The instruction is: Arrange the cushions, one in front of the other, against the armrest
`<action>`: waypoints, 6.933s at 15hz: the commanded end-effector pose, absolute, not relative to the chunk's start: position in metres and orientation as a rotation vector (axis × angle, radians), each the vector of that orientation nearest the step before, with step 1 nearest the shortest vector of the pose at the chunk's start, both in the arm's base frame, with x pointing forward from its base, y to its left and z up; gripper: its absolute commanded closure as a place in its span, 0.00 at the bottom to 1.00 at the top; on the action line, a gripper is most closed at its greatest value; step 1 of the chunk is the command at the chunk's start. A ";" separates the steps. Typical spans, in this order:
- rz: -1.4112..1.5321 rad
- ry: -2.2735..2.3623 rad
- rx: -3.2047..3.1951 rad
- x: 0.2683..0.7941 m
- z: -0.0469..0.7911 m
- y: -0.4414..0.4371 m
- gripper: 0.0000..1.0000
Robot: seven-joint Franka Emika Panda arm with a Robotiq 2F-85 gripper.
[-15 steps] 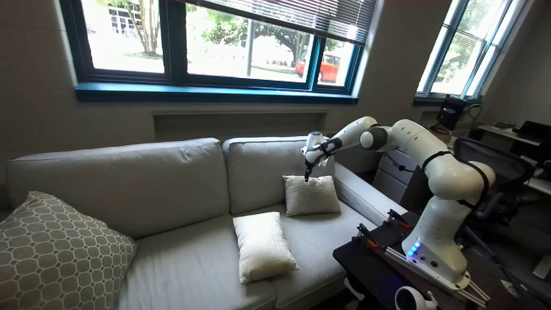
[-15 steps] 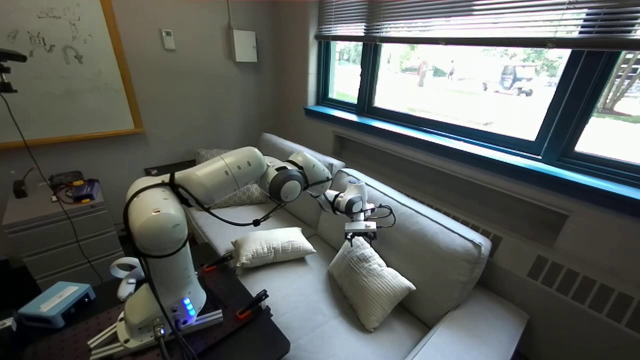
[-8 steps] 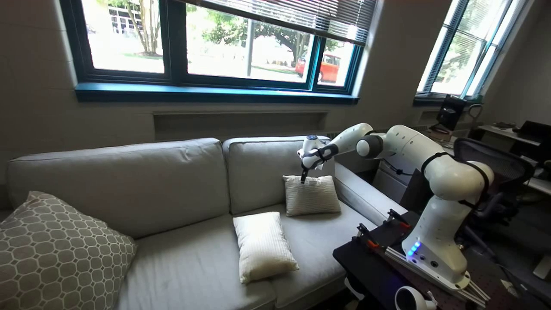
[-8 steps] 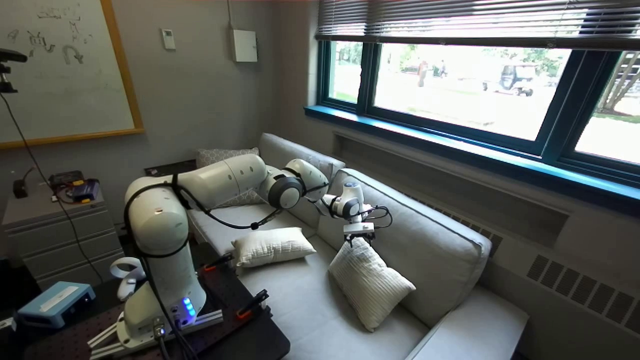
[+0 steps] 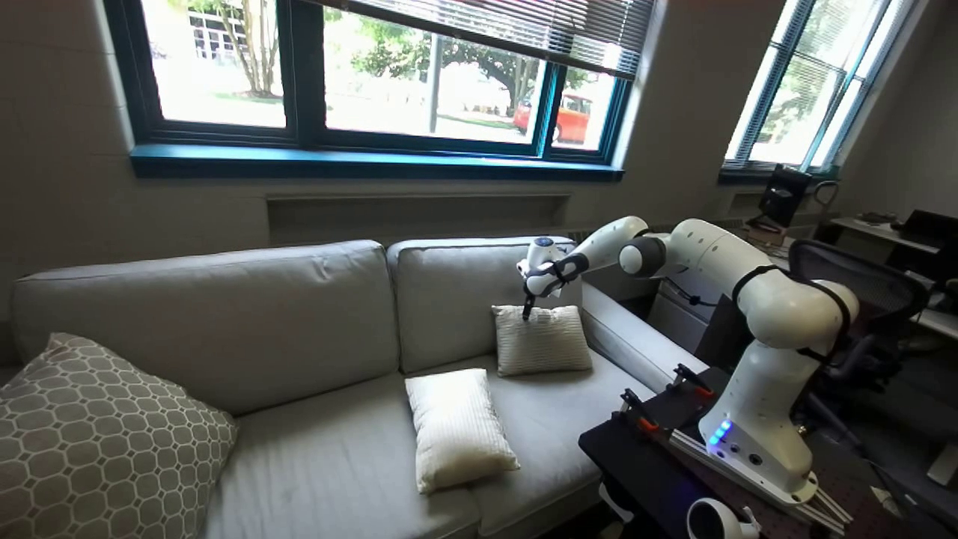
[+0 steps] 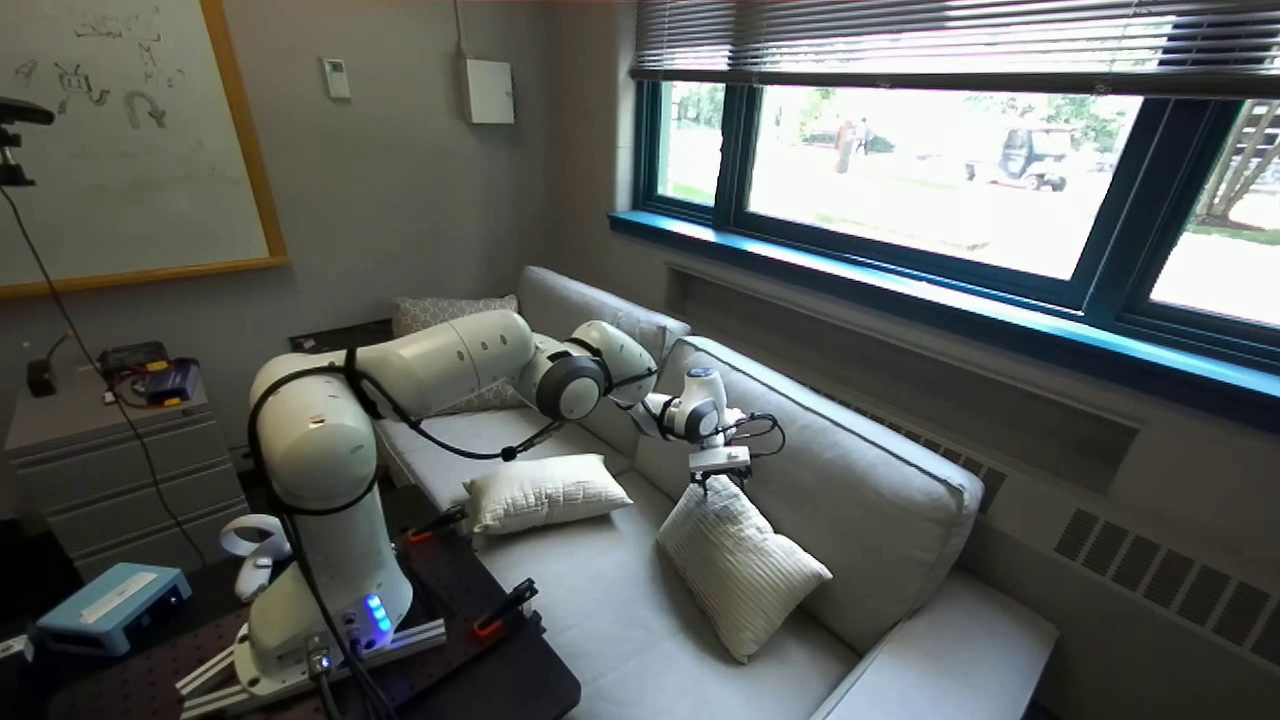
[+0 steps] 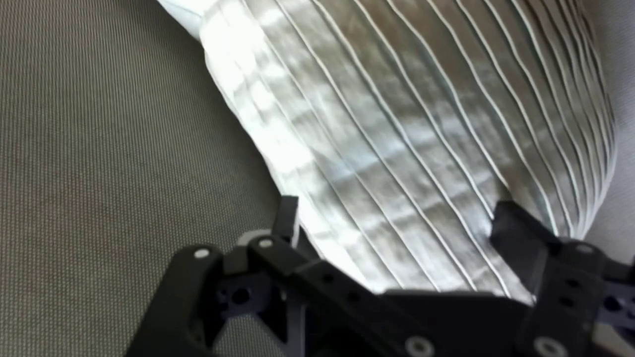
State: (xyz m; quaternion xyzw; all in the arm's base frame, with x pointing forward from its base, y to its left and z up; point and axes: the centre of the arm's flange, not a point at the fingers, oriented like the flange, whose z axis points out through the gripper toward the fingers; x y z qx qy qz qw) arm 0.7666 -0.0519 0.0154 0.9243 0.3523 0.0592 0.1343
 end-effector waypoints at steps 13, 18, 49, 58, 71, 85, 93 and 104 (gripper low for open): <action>0.048 1.466 2.531 0.804 -0.042 -0.024 0.00; -0.013 1.540 2.511 0.795 -0.053 -0.025 0.40; 0.564 -0.187 2.566 0.657 0.167 -0.016 0.91; 0.057 -0.498 2.534 0.526 0.181 -0.089 0.91; 0.104 -0.551 2.429 0.558 0.253 -0.212 0.91; -0.190 -0.168 2.551 0.708 0.107 -0.300 0.92; -0.322 0.016 2.412 0.760 0.058 -0.292 0.92; -0.158 -0.019 2.336 0.778 0.037 -0.338 0.92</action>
